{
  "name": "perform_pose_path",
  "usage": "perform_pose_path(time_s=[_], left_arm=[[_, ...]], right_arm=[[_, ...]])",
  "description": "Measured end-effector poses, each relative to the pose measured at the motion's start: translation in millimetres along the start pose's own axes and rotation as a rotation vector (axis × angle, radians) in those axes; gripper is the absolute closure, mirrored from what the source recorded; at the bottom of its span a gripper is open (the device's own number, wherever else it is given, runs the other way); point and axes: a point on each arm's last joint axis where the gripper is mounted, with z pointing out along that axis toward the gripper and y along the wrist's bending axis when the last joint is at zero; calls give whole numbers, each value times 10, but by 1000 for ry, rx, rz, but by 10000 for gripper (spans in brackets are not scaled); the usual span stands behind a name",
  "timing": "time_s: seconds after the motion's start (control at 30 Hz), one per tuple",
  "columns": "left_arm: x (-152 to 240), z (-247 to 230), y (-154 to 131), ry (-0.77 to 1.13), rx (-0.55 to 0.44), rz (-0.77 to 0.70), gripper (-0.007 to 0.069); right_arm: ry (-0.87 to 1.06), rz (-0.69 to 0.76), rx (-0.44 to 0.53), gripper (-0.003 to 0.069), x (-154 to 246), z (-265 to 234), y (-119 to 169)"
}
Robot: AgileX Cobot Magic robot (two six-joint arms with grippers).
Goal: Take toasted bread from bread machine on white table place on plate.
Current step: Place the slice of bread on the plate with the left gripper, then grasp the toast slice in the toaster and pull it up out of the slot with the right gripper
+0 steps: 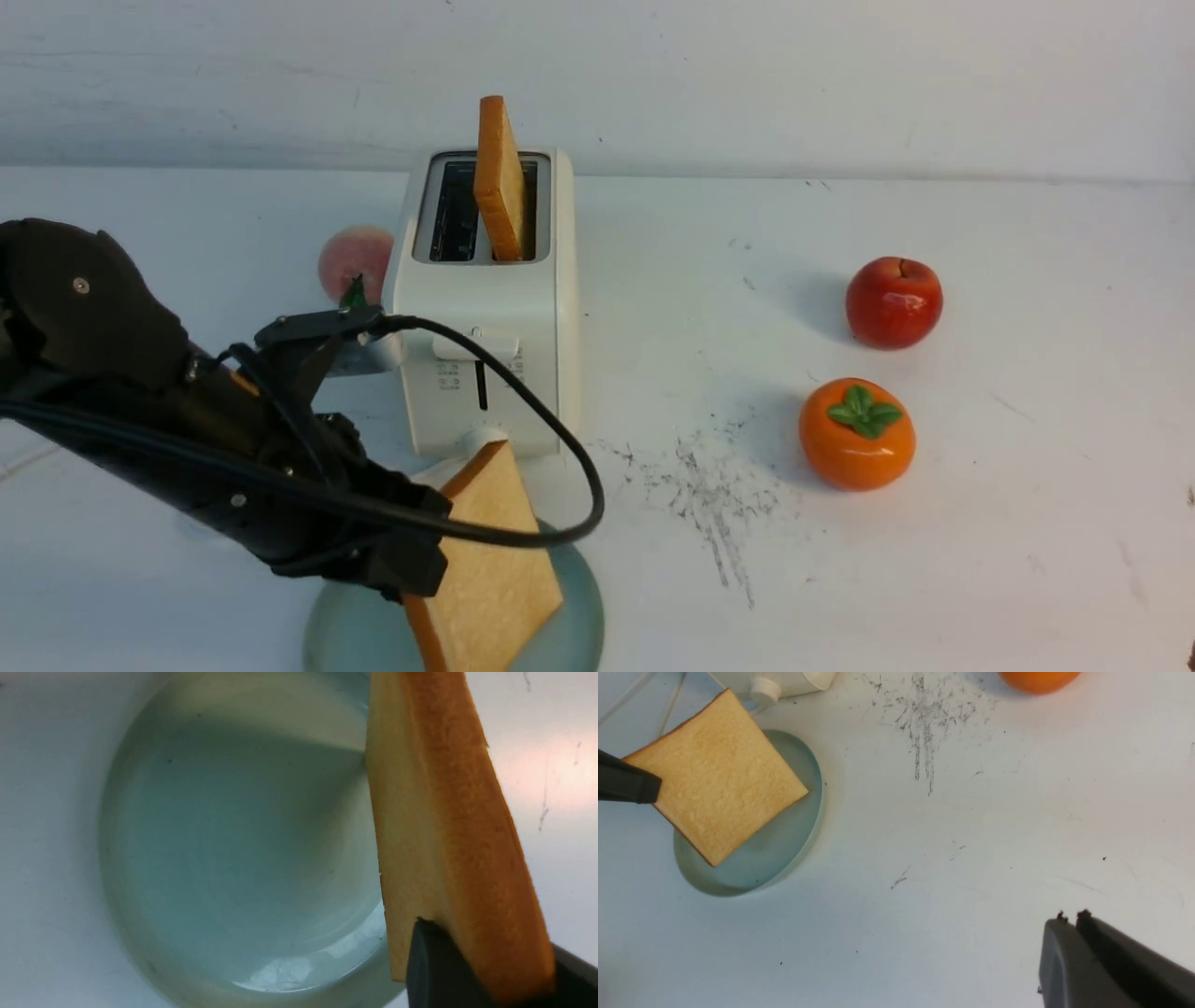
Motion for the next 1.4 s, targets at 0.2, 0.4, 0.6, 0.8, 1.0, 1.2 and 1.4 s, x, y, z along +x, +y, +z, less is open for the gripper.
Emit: perform_pose_path(time_s=[0.2,0.4,0.6,0.8,1.0,1.2,1.4], left_arm=[[2,0,14,2,-15,-28,188],[-131,-145,-10,-12,-78,39,74],[-246,-345,-37,3,-162,22,99],[-204,-481,-3,49,-262,-30,260],[-8,-978,-160,-95,-287,7,640],[467,-1704,-429,-371,-245,76,639],[946,-2166,-566,-587,-212,107,639]], right_arm=[[8,4,-8,626,7,0,7],[38,13,-32,626,27,-7,33],[34,6,-33,626,-120,-39,66],[83,-3,-111,626,-460,26,152],[134,-17,-298,626,-890,304,232],[172,-110,-368,626,-1228,674,424],[147,-301,-329,626,-1504,1005,831]])
